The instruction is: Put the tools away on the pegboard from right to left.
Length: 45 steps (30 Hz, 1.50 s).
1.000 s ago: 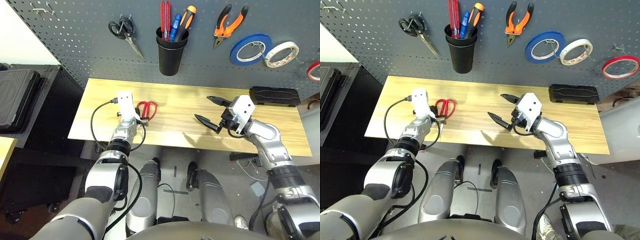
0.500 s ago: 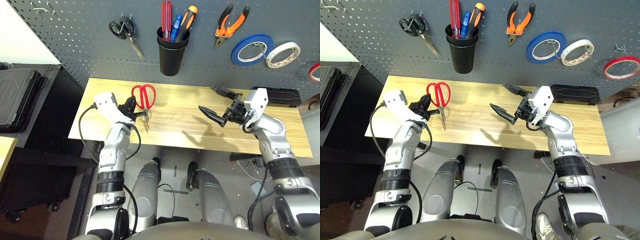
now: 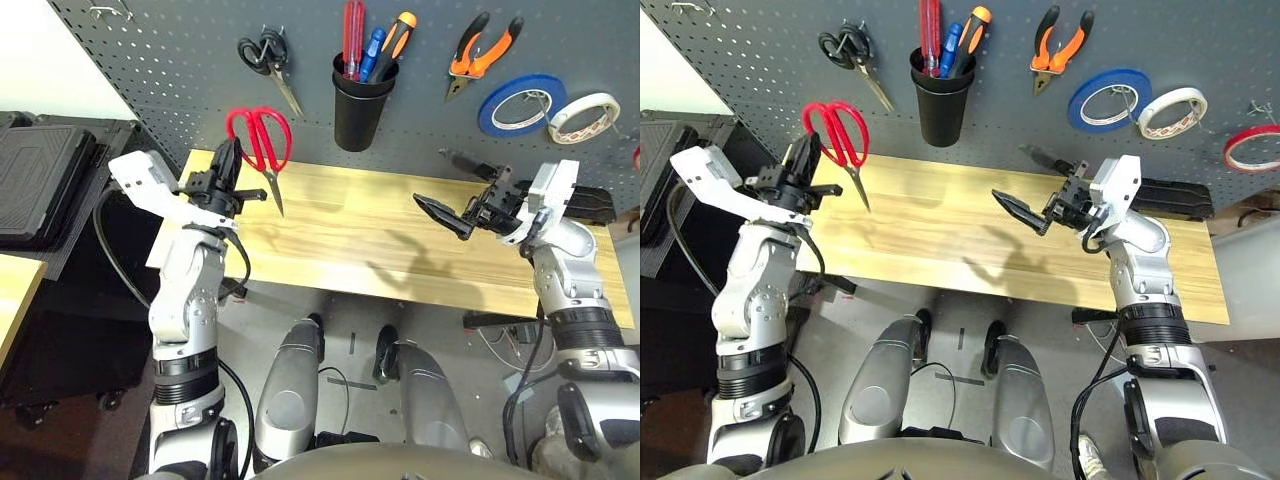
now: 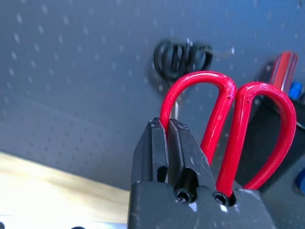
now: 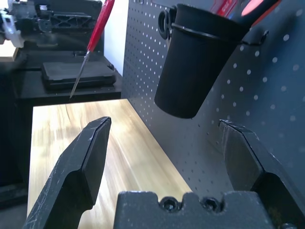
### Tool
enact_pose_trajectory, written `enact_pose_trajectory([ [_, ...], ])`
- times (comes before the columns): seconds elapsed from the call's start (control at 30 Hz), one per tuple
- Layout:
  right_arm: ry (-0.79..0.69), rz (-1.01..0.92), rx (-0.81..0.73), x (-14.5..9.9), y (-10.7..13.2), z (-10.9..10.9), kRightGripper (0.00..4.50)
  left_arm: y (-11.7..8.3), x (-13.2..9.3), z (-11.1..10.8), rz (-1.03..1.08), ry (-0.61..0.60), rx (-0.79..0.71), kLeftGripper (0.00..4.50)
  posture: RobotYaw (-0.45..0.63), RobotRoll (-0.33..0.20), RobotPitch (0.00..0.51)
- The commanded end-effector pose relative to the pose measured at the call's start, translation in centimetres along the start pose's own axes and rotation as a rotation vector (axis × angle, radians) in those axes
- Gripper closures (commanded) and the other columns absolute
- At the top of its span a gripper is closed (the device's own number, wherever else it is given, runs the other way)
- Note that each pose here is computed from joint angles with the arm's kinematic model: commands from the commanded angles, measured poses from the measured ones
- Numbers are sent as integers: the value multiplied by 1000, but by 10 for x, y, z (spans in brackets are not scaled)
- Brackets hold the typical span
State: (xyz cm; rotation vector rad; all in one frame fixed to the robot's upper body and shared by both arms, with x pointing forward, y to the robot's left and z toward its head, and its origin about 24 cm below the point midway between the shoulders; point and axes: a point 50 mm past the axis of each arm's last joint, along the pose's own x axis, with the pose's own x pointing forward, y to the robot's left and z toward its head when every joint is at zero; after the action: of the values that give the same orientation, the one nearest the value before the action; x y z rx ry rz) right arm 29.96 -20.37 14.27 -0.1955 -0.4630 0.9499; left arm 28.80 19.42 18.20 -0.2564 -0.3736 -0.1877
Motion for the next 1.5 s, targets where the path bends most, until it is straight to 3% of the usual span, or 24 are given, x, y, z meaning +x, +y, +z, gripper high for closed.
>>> enact_pose_trajectory([
  [0.03,-24,-15,-1,-1,-3,5,0,1,10,7,-2,-10,6,4463,308,0,241],
  [0.63,-42,-29,15,6,4,3,0,19,82,8,104,-57,49,4463,269,0,235],
  [0.97,-28,-50,2,9,6,-1,0,14,105,-16,33,58,112,4463,245,0,229],
  [1.0,-24,-57,-2,9,7,-2,0,15,103,-22,27,82,142,3853,240,0,228],
  [1.07,-17,-67,-8,10,9,-4,0,18,98,-33,15,129,176,3303,239,0,229],
  [1.33,40,-241,-2,5,12,-20,0,26,62,-60,-24,213,226,196,245,0,231],
  [1.37,55,-282,1,3,12,-23,0,27,56,-63,-29,221,227,11,248,0,230],
  [1.5,104,-487,-1,-7,7,-35,0,34,31,-73,-28,253,245,11,250,0,227],
])
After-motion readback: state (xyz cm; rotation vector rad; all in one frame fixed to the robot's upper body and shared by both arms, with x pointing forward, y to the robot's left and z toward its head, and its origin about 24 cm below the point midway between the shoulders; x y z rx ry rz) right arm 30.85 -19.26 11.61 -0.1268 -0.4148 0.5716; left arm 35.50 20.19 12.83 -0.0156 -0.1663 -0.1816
